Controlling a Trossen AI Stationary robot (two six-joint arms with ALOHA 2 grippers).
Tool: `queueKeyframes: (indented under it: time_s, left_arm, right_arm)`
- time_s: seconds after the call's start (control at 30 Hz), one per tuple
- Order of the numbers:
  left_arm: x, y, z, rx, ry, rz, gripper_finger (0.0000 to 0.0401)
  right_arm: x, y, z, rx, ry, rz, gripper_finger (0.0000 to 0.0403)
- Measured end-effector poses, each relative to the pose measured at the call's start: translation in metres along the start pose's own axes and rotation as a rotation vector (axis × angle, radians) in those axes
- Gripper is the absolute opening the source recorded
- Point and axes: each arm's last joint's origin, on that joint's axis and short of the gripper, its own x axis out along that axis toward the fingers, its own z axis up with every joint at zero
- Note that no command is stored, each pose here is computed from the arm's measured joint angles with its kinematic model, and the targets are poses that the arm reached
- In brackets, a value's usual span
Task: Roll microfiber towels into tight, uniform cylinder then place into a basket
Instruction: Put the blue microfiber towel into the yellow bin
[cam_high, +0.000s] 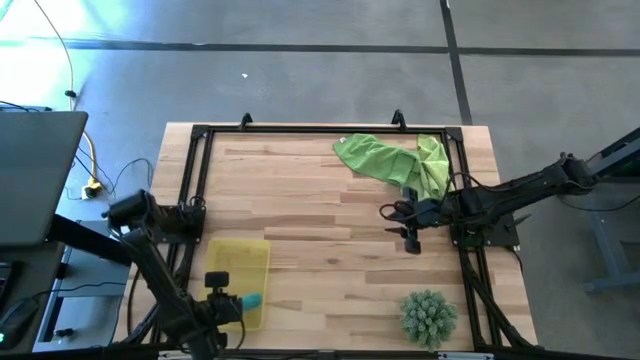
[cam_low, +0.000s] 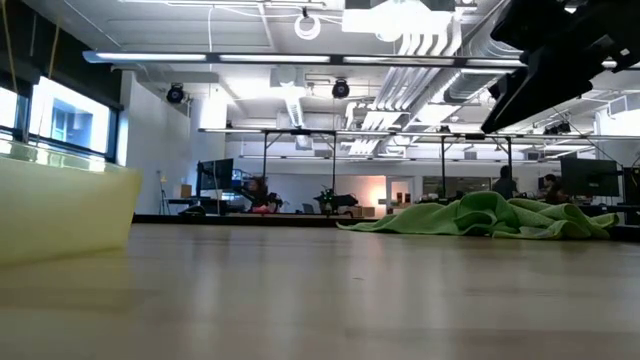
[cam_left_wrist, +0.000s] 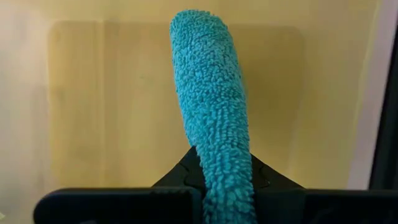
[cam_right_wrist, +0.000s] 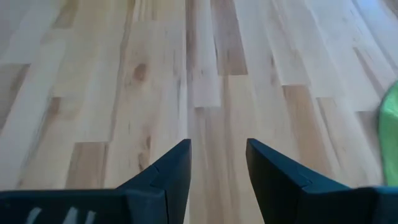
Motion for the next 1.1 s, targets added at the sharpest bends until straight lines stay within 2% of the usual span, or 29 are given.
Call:
queueKeyframes:
  time_s: [0.23,0.4,0.67,0.87,1.1]
  left_arm:
    - [0.007,-0.003,0.015,0.077,-0.011,-0.076,0.0021]
    - [0.011,-0.004,0.020,0.115,-0.012,-0.133,0.0021]
    - [0.036,0.008,0.005,0.038,-0.080,-0.183,0.0021]
    - [0.042,0.009,0.003,-0.007,-0.158,-0.285,0.0021]
    - [0.043,0.009,0.006,-0.102,-0.154,-0.309,0.0033]
  right_arm:
    - [0.000,0.004,-0.001,0.012,0.020,0.113,0.0146]
    - [0.000,0.005,0.000,0.074,0.022,0.127,0.0146]
    - [0.000,0.004,0.000,0.082,0.022,0.127,0.0146]
    - [0.000,0.004,0.000,0.080,0.022,0.127,0.0146]
    - [0.000,0.004,-0.001,0.079,0.024,0.126,0.0146]
